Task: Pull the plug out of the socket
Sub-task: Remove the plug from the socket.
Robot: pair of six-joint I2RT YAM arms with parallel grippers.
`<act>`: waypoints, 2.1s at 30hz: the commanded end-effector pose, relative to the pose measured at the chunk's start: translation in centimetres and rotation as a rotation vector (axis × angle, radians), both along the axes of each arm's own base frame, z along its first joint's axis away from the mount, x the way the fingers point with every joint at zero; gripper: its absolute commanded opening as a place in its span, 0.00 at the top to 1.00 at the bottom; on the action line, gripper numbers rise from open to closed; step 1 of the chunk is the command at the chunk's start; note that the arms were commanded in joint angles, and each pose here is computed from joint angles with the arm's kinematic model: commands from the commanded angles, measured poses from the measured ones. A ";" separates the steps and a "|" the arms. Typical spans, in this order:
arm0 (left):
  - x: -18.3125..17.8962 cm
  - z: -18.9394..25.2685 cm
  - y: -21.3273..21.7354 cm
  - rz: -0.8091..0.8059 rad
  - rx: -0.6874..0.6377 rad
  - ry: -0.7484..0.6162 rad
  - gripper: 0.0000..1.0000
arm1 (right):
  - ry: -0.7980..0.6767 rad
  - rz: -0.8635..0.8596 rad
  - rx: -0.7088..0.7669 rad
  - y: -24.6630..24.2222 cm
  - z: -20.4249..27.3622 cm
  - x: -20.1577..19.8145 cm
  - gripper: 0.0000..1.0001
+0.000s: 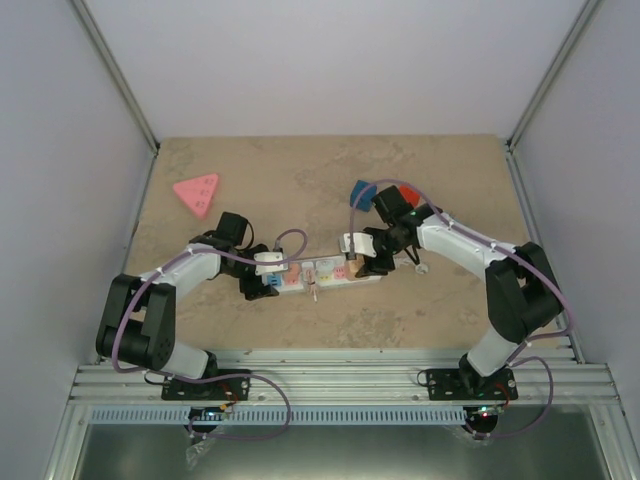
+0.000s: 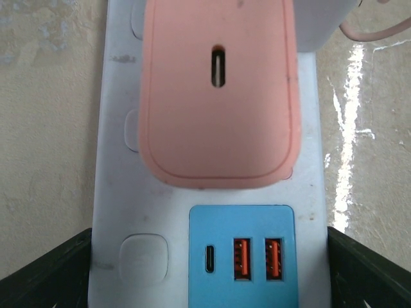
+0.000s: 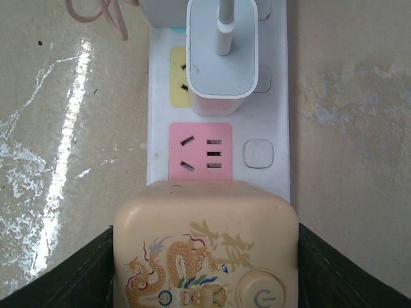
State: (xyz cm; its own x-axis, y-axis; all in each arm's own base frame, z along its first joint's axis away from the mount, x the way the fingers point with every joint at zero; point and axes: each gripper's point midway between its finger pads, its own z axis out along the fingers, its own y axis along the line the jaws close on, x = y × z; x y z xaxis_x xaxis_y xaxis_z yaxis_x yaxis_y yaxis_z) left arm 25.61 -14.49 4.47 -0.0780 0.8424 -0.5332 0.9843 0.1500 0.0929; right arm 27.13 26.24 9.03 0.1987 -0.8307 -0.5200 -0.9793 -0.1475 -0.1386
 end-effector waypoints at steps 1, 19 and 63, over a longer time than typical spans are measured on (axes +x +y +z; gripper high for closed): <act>1.2 1.4 -0.8 0.001 -0.058 -0.044 1.00 | 0.047 0.019 0.074 0.4 1.6 -0.6 0.72; 1.5 1.6 -0.9 0.010 -0.067 -0.053 1.00 | -0.155 0.034 0.007 0.3 0.5 -0.3 0.72; 1.6 1.5 -0.8 0.015 -0.074 -0.051 1.00 | -0.151 0.003 -0.085 0.6 0.0 0.1 0.70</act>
State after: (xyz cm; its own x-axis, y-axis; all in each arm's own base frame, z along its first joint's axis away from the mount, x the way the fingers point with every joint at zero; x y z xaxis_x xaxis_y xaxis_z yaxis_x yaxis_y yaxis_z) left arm 26.06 -14.42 4.58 -0.0724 0.8402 -0.5374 0.9818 0.1548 0.1099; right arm 26.94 26.67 8.66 0.2701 -0.8530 -0.4467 -0.9542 -0.1750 -0.2426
